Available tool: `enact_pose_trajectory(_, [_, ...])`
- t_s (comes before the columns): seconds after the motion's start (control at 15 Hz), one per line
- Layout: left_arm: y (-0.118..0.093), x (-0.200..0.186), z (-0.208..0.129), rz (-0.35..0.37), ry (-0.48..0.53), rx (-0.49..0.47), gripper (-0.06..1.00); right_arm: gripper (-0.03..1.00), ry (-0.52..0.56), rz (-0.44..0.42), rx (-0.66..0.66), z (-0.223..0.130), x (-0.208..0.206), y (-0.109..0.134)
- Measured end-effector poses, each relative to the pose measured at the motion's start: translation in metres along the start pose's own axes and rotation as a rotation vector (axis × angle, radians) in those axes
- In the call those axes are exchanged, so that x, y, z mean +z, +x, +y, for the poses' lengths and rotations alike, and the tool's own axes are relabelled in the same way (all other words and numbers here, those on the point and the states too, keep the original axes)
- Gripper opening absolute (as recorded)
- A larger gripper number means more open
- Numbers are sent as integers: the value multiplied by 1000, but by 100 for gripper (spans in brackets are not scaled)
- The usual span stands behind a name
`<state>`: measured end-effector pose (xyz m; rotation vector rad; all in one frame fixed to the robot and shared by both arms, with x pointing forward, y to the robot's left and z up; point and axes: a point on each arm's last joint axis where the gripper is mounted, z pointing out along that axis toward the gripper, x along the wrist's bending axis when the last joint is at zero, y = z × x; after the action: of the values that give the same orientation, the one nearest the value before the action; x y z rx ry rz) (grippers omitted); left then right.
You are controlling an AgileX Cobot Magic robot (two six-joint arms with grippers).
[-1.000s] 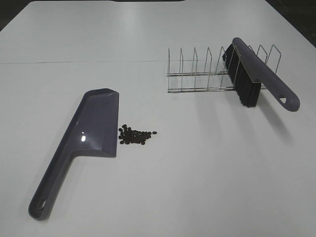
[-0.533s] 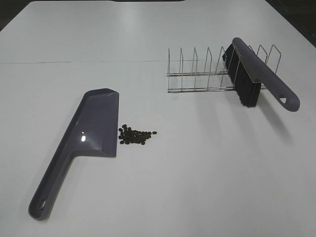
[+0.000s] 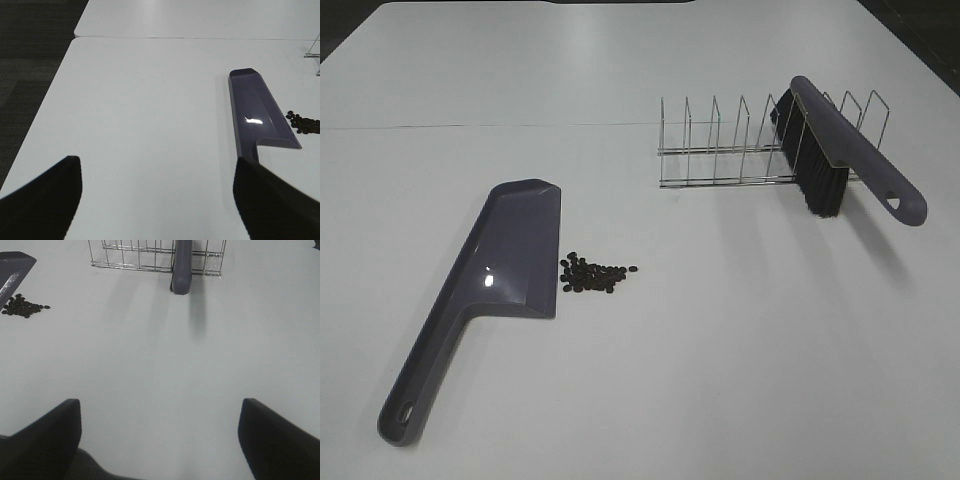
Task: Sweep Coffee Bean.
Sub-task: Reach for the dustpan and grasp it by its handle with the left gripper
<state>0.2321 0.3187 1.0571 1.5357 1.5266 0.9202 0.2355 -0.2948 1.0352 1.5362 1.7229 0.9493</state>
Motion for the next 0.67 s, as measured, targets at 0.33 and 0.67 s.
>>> enact_pose_trajectory(0.33, [0,0,0,0,0,0,76,75,-1,0,0,0,0,0])
enact_pose_trajectory(0.67, [0,0,0,-2,-1,-1,76,75,-1,0,0,0,0,0])
